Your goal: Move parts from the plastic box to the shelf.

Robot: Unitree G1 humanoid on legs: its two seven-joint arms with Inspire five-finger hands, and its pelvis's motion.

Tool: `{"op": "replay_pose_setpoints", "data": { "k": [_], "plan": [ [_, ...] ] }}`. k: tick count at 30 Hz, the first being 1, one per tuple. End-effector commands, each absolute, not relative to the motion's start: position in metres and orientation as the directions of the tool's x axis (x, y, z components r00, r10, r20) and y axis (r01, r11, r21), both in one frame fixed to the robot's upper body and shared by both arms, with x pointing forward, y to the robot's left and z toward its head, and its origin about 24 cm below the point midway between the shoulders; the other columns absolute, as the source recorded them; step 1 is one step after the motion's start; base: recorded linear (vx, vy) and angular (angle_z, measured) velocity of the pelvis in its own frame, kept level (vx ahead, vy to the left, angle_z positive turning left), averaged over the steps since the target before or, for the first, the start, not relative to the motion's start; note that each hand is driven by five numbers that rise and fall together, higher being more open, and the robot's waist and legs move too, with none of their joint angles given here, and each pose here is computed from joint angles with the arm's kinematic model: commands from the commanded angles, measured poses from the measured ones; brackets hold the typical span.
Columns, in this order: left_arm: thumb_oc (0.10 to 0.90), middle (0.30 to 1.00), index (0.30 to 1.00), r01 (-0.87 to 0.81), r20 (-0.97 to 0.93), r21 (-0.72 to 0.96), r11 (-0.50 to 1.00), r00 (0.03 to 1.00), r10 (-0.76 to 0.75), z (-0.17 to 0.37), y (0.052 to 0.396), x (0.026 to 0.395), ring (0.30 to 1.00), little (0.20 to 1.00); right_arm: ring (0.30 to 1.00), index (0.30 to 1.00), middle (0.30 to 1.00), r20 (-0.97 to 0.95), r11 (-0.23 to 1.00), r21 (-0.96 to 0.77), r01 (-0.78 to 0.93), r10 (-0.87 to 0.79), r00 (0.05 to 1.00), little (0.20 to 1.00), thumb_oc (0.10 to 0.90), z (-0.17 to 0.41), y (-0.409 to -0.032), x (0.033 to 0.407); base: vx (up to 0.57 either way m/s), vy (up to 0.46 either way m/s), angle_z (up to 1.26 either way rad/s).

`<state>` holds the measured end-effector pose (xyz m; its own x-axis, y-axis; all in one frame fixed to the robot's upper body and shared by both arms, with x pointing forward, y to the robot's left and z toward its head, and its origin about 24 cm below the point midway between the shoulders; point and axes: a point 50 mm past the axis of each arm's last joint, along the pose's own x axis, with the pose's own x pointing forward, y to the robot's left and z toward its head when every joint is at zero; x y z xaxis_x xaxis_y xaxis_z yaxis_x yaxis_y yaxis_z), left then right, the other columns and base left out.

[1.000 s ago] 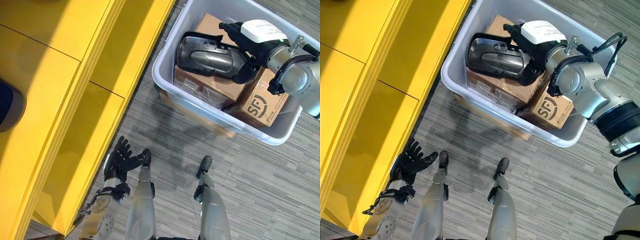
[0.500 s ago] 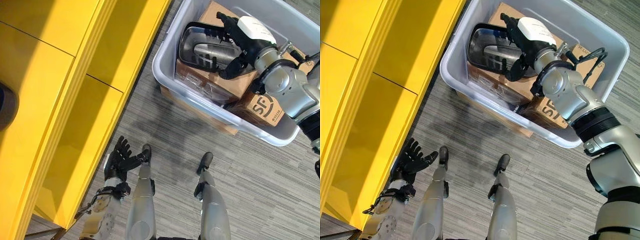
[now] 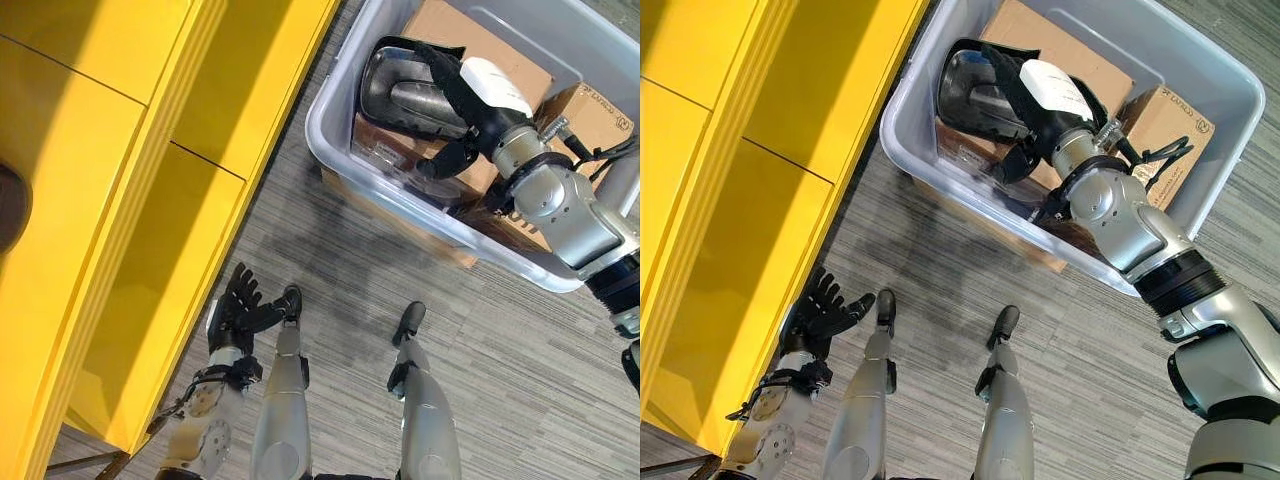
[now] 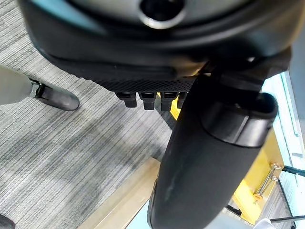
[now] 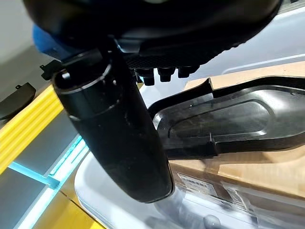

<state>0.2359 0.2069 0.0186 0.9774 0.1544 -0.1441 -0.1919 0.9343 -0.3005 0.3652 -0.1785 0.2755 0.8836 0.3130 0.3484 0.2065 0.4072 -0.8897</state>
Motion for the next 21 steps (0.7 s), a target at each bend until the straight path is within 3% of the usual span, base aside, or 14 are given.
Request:
{"op": "replay_pose_setpoints", "data": {
  "k": [1,21],
  "plan": [
    [0.9,1.0,1.0,-0.148,-0.005,-0.293,0.945,0.988,0.153,0.046,0.212,0.229,1.0,1.0,1.0,1.0,1.0,0.577,0.393,-0.807,0.441,0.366,0.73,1.0,0.9,0.343,-0.172,0.342,0.0,0.0,0.0],
    [0.9,1.0,1.0,-0.157,0.005,-0.292,0.943,0.986,0.166,0.048,0.211,0.223,1.0,1.0,1.0,1.0,1.0,0.671,0.349,-0.739,0.576,0.304,0.677,1.0,0.9,0.365,-0.172,0.346,0.0,-0.001,0.0]
  ]
}}
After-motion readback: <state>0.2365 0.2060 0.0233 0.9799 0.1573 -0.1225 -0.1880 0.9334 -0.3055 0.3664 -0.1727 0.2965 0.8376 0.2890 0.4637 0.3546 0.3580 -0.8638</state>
